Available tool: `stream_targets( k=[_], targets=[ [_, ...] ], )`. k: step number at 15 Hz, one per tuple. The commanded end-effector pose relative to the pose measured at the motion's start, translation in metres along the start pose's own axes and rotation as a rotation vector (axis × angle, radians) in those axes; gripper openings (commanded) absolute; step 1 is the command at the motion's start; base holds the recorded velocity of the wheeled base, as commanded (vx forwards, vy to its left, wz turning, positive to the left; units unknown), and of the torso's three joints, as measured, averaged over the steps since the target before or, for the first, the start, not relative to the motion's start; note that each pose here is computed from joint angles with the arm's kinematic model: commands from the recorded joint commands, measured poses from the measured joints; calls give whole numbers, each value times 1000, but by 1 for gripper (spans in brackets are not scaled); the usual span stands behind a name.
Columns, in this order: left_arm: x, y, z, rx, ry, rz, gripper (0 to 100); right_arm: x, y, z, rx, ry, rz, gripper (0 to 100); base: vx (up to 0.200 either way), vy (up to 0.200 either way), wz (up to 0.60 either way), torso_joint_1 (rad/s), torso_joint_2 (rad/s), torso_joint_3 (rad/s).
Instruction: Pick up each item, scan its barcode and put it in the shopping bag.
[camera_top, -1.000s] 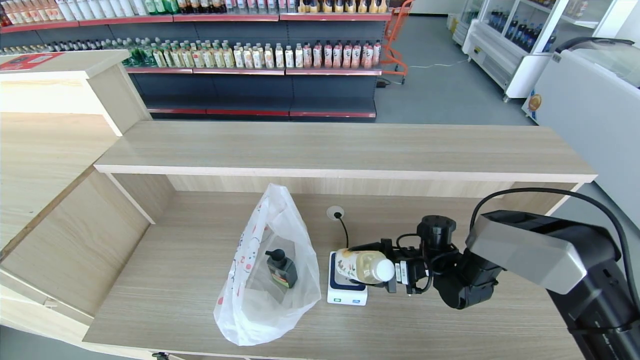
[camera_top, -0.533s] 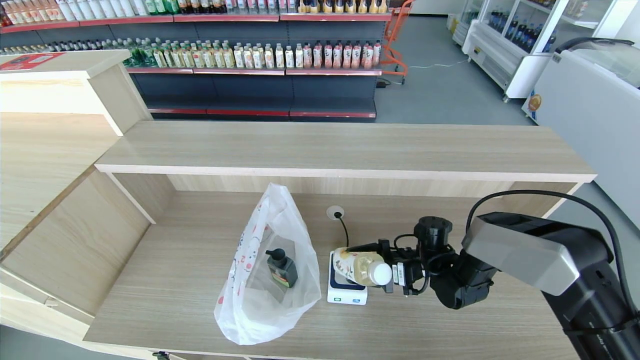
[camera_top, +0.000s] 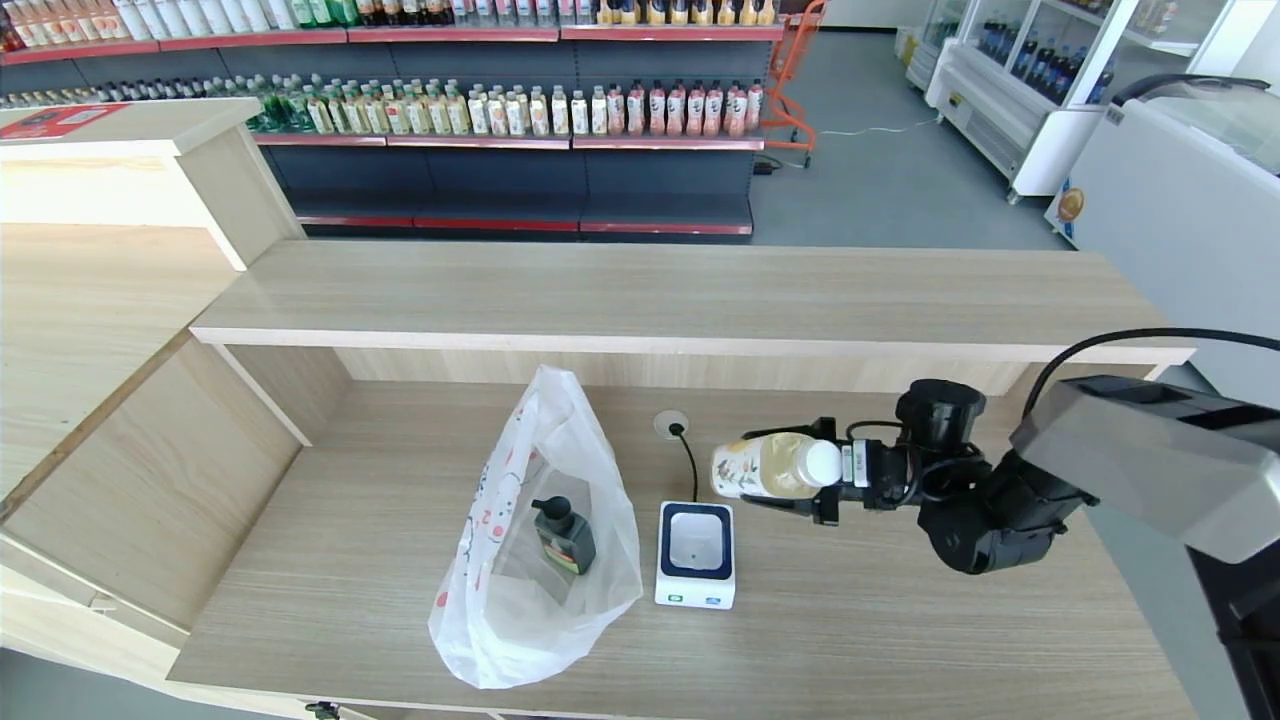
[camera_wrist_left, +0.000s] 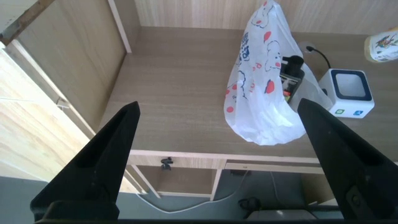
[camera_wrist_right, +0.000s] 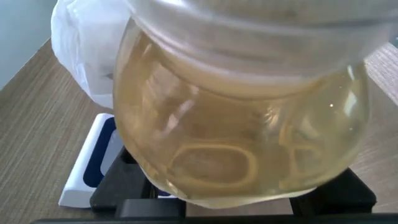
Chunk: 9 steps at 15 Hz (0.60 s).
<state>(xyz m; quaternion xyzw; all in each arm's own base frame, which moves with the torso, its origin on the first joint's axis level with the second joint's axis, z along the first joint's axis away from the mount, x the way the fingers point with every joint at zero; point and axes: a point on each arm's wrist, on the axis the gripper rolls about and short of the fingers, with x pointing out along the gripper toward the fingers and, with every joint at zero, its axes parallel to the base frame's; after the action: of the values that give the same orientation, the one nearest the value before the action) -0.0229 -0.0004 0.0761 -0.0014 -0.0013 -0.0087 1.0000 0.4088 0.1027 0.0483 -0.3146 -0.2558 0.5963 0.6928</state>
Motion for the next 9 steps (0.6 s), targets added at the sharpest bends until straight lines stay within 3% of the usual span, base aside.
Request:
stream_targets(
  k=[1, 2, 3, 5, 6, 9],
  targets=[
    [0, 0, 0, 0, -1, 1, 100, -36, -36, 47, 17, 28, -78, 0, 0, 0, 0, 0, 0, 0],
    [0, 0, 0, 0, -1, 1, 100, -41, -40, 62, 65, 28, -92, 0, 0, 0, 0, 0, 0, 0],
    [0, 0, 0, 0, -1, 1, 100, -50, -42, 96, 180, 29, -118, 0, 0, 0, 0, 0, 0, 0],
    [0, 0, 0, 0, -1, 1, 100, -54, -34, 128, 314, 62, -195, 0, 0, 0, 0, 0, 0, 0],
    [0, 0, 0, 0, -1, 1, 100, -47, -27, 156, 457, 67, -272, 0, 0, 0, 0, 0, 0, 0],
    [0, 0, 0, 0, -1, 1, 100, -36, -16, 182, 711, 92, -496, 0, 0, 0, 0, 0, 0, 0]
  ],
)
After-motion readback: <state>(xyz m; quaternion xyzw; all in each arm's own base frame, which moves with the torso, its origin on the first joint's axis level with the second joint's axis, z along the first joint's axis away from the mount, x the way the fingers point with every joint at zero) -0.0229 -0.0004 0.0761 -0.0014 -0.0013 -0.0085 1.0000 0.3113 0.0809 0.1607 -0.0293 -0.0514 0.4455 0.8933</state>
